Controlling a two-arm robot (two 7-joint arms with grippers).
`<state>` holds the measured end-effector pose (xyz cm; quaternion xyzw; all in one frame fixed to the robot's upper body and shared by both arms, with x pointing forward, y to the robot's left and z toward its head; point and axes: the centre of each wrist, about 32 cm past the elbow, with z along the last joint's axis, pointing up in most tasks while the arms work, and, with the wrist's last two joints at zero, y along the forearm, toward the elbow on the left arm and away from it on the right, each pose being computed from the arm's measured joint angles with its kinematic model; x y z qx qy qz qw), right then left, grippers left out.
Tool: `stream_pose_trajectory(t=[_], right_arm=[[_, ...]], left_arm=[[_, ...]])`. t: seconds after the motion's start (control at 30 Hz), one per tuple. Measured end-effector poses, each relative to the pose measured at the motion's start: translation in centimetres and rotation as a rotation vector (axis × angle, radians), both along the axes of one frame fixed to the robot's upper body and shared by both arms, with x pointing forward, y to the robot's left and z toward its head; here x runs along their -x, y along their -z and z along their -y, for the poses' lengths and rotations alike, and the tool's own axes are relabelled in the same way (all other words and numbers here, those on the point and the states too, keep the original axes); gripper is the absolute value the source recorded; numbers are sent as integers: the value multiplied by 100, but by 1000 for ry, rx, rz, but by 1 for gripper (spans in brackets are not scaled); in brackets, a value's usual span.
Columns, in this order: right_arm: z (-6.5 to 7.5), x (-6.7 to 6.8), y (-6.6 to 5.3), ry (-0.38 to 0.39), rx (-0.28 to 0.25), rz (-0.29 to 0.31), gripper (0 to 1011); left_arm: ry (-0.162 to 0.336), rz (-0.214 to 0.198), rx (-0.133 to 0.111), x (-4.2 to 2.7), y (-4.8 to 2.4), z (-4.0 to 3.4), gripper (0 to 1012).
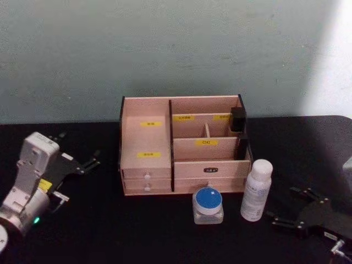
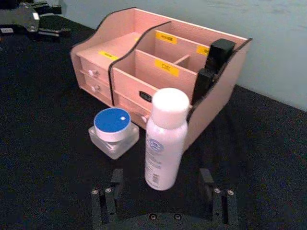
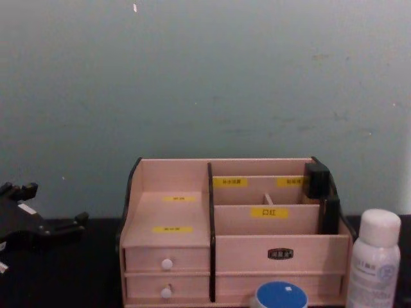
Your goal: Pick up the facial cleanser and watermelon frost from the table and place them into the tiered storage box.
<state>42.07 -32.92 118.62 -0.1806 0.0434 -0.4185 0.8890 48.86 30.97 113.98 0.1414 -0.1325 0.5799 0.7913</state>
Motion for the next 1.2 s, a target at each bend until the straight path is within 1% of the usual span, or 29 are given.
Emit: stream_pose_trajectory(t=[0.27,0.5,0.8,1.2], right_arm=[[-109,-112,12,-24,-27,-37,1002],[-170,-202,32,-22,-31,-44,1002],[-264,-336,64,-14,-14,-22,1002],[-323,-456,105,0,-11,-1,1002]], left_arm=[[0,0,0,0,0,0,1002],[0,0,0,0,0,0,1002],[0,0,0,0,0,0,1001],[0,0,0,0,0,0,1001]])
